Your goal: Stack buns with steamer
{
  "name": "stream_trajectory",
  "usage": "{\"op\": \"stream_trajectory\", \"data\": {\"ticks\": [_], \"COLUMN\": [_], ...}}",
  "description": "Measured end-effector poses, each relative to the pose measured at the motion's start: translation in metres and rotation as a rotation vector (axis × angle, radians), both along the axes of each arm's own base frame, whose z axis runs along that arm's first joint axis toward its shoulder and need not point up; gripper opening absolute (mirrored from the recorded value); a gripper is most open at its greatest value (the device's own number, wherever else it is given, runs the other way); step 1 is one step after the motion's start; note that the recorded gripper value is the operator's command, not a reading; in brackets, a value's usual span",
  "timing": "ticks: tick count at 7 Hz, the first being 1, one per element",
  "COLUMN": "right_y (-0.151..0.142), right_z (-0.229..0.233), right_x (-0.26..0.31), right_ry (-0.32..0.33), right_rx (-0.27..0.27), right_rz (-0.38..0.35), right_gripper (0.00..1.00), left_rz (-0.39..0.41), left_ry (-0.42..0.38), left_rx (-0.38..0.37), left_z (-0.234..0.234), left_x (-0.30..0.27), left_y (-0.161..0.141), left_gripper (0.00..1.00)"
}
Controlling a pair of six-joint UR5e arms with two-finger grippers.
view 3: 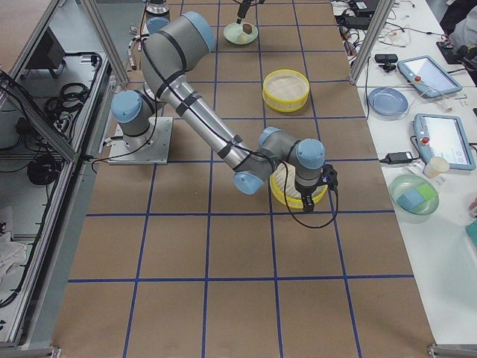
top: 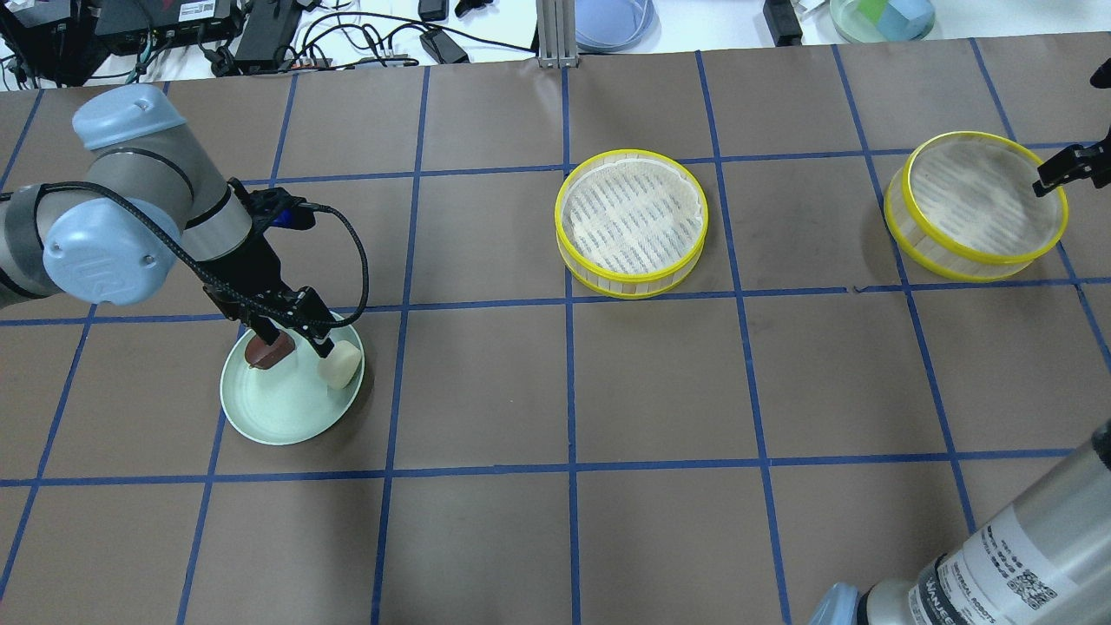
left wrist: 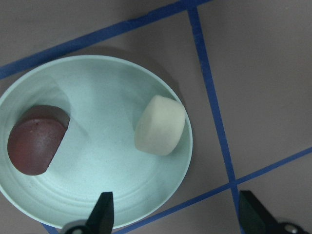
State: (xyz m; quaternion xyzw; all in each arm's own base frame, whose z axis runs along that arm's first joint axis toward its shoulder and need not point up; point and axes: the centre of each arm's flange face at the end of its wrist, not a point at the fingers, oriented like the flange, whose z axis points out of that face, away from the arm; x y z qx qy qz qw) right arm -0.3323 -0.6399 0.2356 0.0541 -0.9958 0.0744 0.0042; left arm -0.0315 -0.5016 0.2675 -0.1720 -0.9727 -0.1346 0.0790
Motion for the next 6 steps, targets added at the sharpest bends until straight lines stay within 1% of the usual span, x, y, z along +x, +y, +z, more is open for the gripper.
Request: {"op": "stream_trajectory", "data": {"ticks": [1, 2, 3, 4, 5, 6], "right_y": [0.000, 0.001, 0.002, 0.002, 0.003, 0.004], "right_z": [-0.008, -0.013, -0.018, -0.021, -0.022, -0.023], "right_x": [-0.003, -0.005, -0.008, -0.009, -0.010, -0.011], "right_ry": [-0.005, -0.007, -0.007, -0.006, -0.001, 0.005], "right_rx": [0.008, 0.014, 0.022, 0.027, 0.034, 0.042], "right_rz": [0.005, 0.005, 0.005, 0.005, 0.007, 0.005], "right_gripper": [0.70, 0.59, 0.47, 0.20, 0.10, 0.00], "left_rz": [-0.013, -0.020, -0.022, -0.018, -0.013, -0.010], "left_ry": [0.005, 0.011, 0.018, 0.030, 0.045, 0.051], "left_rx": [0.010, 0.024, 0.032, 0.034, 0.037, 0.042], "left_z": [-0.018, -0.036, -0.052, -0.065, -0.073, -0.078], "left_x": [0.001, 0.000, -0.001, -0.003, -0.004, -0.003], "left_y": [-0.006, -0.010, -0.011, -0.013, -0.015, -0.017], "left_gripper": [0.91, 0.90, 0.66, 0.19, 0.00, 0.00]}}
